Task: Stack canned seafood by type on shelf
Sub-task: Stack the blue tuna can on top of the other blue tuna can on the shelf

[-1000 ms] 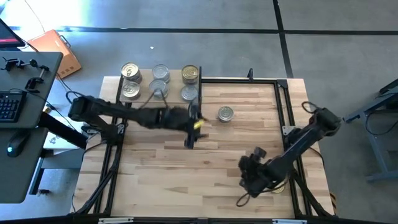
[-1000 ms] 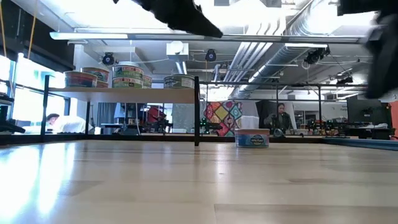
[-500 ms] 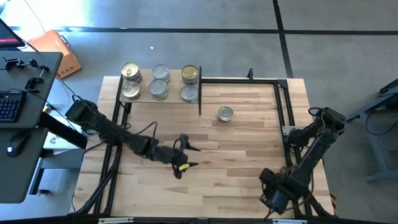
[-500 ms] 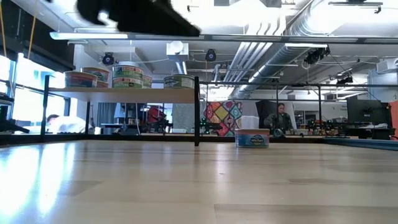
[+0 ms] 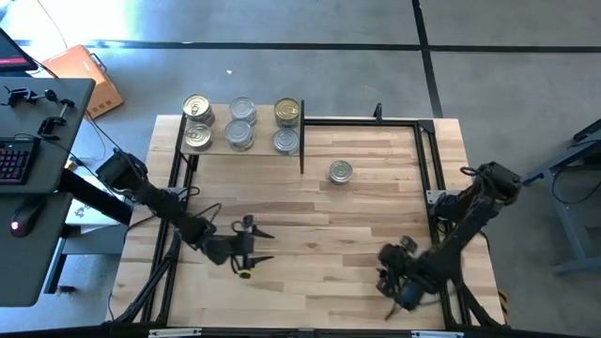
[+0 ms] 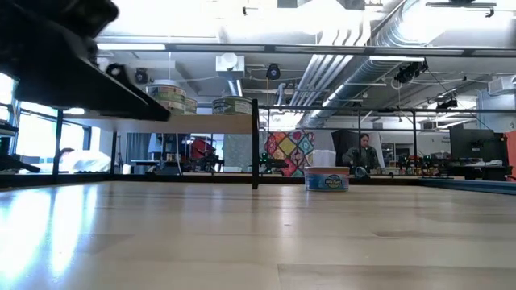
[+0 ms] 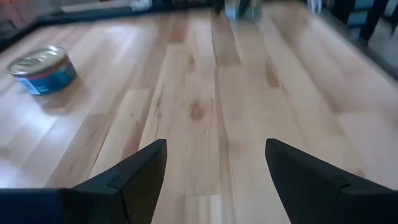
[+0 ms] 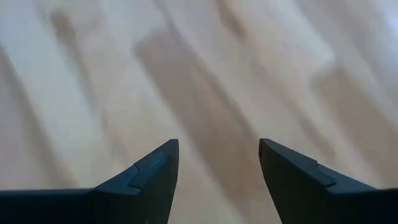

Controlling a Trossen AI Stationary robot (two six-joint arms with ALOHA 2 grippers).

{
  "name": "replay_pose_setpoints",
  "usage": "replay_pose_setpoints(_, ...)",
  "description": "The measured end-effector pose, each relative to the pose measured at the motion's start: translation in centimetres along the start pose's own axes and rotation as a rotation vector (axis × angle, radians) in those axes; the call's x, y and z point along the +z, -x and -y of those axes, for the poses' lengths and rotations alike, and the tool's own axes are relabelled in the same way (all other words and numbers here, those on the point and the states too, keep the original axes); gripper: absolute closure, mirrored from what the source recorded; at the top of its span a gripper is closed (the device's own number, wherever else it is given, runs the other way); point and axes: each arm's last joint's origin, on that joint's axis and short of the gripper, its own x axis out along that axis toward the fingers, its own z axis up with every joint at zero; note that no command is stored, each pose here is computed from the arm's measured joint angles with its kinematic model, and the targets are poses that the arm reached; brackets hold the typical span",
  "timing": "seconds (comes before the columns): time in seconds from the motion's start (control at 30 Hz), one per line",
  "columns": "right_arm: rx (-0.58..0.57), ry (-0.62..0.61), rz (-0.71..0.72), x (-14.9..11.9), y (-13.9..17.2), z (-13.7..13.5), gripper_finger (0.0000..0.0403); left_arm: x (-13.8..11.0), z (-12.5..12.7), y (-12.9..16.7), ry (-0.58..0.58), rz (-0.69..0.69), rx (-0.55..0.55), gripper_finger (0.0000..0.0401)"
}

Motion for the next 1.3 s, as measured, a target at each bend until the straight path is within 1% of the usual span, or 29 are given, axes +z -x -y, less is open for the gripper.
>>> replay_pose_setpoints(0.07,0.016,0.037,0.069,1.4,-1.7,0.3,0.0188,-0.6,0.0,0.8,0.042,0.065,0.005,0.0135)
replay_pose_setpoints(0.13,0.030,0.096,0.137,2.9,-3.4,0.7,0.0188,-1.2,-0.1,1.5,0.060,0.101,0.018,0.0135)
replay_pose_setpoints(0.23,0.067,0.202,0.226,5.7,-5.6,1.3,0.0188,-1.7,-0.1,2.1,0.067,0.125,0.053,0.0135)
replay_pose_setpoints(0.33,0.067,0.317,0.322,8.7,-7.2,2.3,0.0188,-1.8,-0.2,2.3,0.072,0.131,0.084,0.0135)
replay_pose_setpoints(0.43,0.003,0.433,0.389,11.7,-8.2,3.6,0.0188,-1.8,-0.2,2.2,0.075,0.133,0.097,0.0135)
replay_pose_setpoints(0.5,-0.060,0.505,0.400,13.3,-8.8,4.8,0.0188,-1.8,-0.3,2.2,0.082,0.133,0.098,0.0135)
replay_pose_setpoints(0.57,-0.123,0.552,0.392,14.7,-9.4,6.2,0.0188,-1.8,-0.3,2.2,0.095,0.134,0.100,0.0135)
replay_pose_setpoints(0.7,-0.218,0.593,0.361,16.8,-10.2,8.8,0.0188,-1.8,-0.4,2.2,0.122,0.137,0.108,0.0135)
replay_pose_setpoints(0.9,-0.277,0.633,0.304,18.8,-11.1,12.0,0.0188,-1.8,-0.4,2.2,0.166,0.139,0.122,0.0135)
replay_pose_setpoints(0.97,-0.268,0.630,0.288,19.3,-11.3,12.8,0.0188,-1.8,-0.3,2.1,0.168,0.132,0.123,0.0135)
replay_pose_setpoints(1.07,-0.188,0.614,0.258,19.8,-11.6,13.9,0.0195,-1.3,0.3,1.9,0.143,0.114,0.138,0.0135)
replay_pose_setpoints(1.1,-0.156,0.609,0.246,19.9,-11.7,14.2,0.0202,-1.0,0.6,1.8,0.131,0.105,0.147,0.0135)
replay_pose_setpoints(1.17,-0.134,0.597,0.232,20.0,-11.8,14.7,0.0224,-0.5,1.1,1.6,0.099,0.081,0.161,0.0135)
replay_pose_setpoints(1.3,-0.142,0.608,0.213,20.1,-11.9,15.1,0.0294,0.9,2.0,1.2,0.056,0.051,0.188,0.0135)
